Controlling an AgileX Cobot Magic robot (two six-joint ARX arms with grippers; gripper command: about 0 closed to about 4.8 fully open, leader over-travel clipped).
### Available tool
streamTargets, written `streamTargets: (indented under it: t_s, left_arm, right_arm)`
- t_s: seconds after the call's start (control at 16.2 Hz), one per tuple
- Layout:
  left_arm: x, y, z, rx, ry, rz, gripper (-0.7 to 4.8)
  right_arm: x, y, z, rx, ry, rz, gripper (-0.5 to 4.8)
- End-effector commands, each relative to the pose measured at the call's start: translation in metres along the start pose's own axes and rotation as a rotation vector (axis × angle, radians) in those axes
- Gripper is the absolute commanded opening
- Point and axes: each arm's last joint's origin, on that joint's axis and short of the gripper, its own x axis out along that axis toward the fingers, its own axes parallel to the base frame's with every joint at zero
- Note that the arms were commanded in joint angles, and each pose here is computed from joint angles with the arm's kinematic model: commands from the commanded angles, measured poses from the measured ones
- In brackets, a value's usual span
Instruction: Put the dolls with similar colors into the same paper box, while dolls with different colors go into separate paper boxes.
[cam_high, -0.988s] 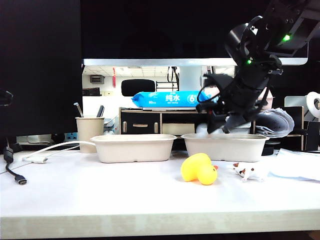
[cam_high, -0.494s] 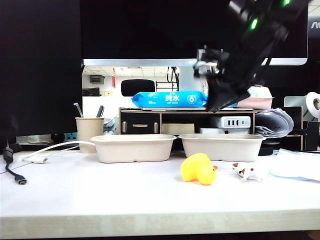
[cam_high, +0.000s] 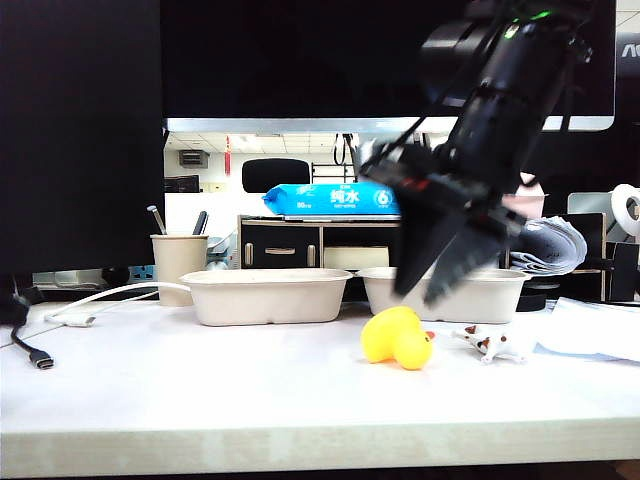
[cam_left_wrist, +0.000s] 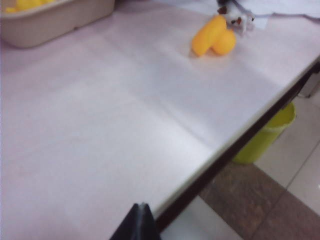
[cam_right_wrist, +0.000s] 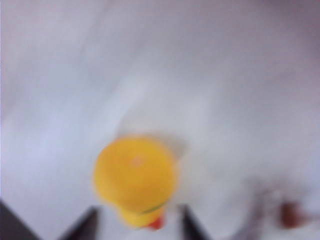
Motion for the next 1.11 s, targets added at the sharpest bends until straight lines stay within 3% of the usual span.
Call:
streamTargets:
  t_s: [0.06,0.19,0.43,0.8,0.99,1.11]
  left_arm:
    - [0.000,0.000,0.002,0.005,-0.012,-0.002,-0.05]
    - [0.000,0.000,0.002,0.005,-0.012,-0.002,-0.05]
    - [0.000,0.000,0.002,0.005,-0.012,-0.002,-0.05]
    - [0.000,0.000,0.002,0.005,-0.013,-0.002,-0.05]
    - [0.000,0.000,0.002,0.005,-0.013,-0.002,-0.05]
    - [0.000,0.000,0.002,0.005,-0.012,-0.002,-0.05]
  right_arm:
    - [0.006,0.020,-0.001,-0.066,0.020,-0.033,3.01]
    - [0.009,0.026,-0.001,-0.089,0.023,-0.071,3.47]
    - [0.013,0.027,0.003,-0.097,0.001,-0.124,3.47]
    - [0.028,0.025,0.002,-0.089,0.035,-0.119,3.45]
    - [0.030,0.023,0.002,-0.089,0.040,-0.138,3.00]
    - [0.034,0.022,0.002,-0.087,0.053,-0.136,3.00]
